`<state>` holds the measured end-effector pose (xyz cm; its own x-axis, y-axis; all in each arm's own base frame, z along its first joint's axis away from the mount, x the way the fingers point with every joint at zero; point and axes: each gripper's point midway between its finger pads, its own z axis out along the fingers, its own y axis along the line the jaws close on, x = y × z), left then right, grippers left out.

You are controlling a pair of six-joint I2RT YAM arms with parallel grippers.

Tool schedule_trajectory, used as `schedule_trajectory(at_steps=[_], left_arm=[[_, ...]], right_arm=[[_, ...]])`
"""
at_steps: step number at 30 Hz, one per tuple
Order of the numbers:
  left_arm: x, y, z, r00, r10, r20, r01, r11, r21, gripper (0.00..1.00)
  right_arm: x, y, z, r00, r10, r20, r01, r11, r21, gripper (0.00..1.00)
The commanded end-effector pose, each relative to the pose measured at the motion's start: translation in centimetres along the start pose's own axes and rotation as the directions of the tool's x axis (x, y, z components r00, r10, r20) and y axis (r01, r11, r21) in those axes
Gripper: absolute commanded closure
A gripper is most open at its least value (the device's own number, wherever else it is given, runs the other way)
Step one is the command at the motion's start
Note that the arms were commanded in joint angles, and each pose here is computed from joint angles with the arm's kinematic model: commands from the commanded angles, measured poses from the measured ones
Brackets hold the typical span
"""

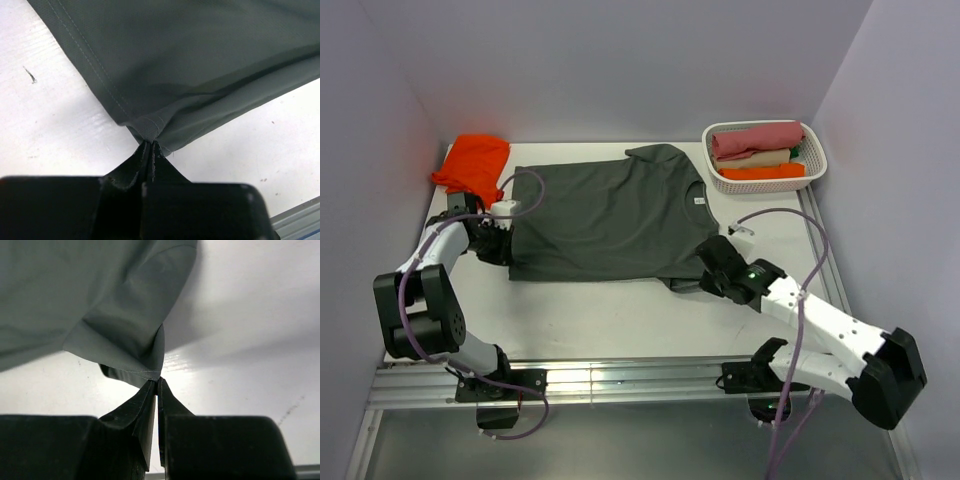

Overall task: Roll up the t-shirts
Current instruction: Flatten the tshirt

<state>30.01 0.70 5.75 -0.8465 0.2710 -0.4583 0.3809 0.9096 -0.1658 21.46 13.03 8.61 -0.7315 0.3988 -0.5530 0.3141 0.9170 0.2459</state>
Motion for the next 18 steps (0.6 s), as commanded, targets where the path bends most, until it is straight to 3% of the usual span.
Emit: schedule_trajectory(at_steps=[1, 6, 8, 9, 13, 16, 18], left_arm=[[-0.1, -1.0, -1.5, 0.999, 0.039, 0.038, -0.04, 0.999, 0.015, 1.0], [0.9, -1.8, -2.0, 0.998, 0.049, 0.028, -0.05, 0.998, 0.024, 1.0], [1.5, -2.1, -1.9, 0.999, 0.051, 0.017, -0.052, 0.998, 0.035, 0.94], [1.8, -2.3, -1.8, 0.999, 0.05, 0.008, -0.05, 0.998, 0.04, 0.91], [3.2, -3.0, -1.6, 0.998, 0.054, -0.015, -0.053, 0.996, 0.068, 0.6], [3.7, -3.7, -2.0, 0.998, 0.059, -0.011, -0.058, 0.995, 0.082, 0.52], [4.2, -3.9, -2.0, 0.998, 0.061, -0.021, -0.059, 0.994, 0.087, 0.52]], right_arm=[[-1.0, -2.5, -1.6, 0.998, 0.027, 0.051, -0.03, 0.998, 0.057, 0.89], [-1.3, -3.7, -2.5, 0.996, 0.048, 0.072, -0.052, 0.997, 0.06, 0.88], [-1.2, -4.0, -2.6, 0.996, 0.052, 0.073, -0.056, 0.997, 0.06, 0.88], [-1.0, -4.0, -2.6, 0.997, 0.048, 0.065, -0.052, 0.997, 0.059, 0.88], [-0.6, -3.8, -2.1, 0.997, 0.053, 0.055, -0.055, 0.998, 0.04, 0.89], [0.0, -3.7, -1.6, 0.998, 0.052, 0.044, -0.054, 0.998, 0.032, 0.9], [0.2, -3.7, -1.3, 0.998, 0.05, 0.04, -0.051, 0.998, 0.032, 0.9]])
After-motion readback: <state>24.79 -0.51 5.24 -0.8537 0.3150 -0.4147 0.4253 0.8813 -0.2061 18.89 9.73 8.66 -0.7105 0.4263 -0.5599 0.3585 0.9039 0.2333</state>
